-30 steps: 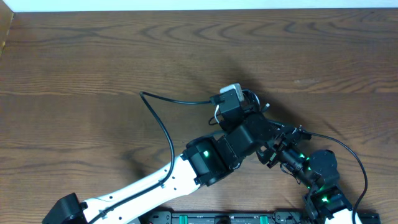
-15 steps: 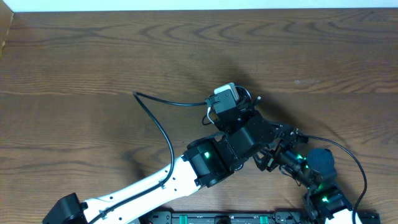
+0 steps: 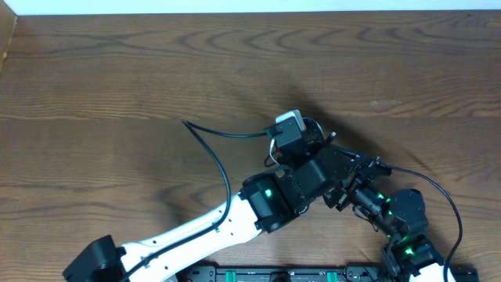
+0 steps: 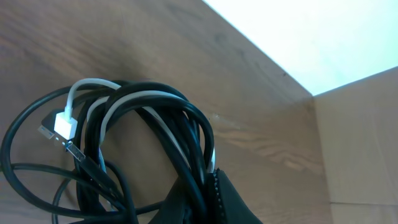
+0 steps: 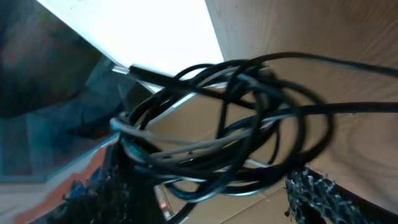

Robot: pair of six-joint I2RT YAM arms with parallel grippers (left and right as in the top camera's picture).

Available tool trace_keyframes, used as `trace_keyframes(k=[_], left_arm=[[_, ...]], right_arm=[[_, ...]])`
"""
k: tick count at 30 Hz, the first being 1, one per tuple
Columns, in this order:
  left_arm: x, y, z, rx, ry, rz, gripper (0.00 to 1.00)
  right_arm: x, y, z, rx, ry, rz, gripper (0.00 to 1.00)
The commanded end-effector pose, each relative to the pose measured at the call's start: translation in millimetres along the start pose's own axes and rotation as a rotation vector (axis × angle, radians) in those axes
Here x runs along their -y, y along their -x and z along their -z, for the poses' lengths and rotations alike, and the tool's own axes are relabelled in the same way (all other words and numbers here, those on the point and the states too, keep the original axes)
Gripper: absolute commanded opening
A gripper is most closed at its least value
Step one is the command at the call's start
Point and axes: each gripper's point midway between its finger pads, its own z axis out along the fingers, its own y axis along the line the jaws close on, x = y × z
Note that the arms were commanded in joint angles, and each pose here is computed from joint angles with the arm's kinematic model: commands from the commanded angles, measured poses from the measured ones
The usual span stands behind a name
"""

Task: Untangle cables

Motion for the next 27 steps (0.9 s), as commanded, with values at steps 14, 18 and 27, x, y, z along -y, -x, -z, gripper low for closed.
trace_keyframes(k=[14, 18, 27], left_arm=[[18.6, -28.3, 15.1, -0.052, -0.068, 0.006, 0.07], [22.6, -35.7, 20.2, -0.071, -0.083, 0.033, 0.07], [12.2, -24.8, 16.7, -0.025, -0.041, -0.004, 0.07]], right_arm=[[23.2, 34.8, 4.6, 0.175, -0.082, -0.045, 0.25], [22.1, 34.2, 4.4, 0.172, -0.078, -0.043, 0.07], [21.9, 35.2, 4.6, 0.17, -0.093, 0.146, 0.01]])
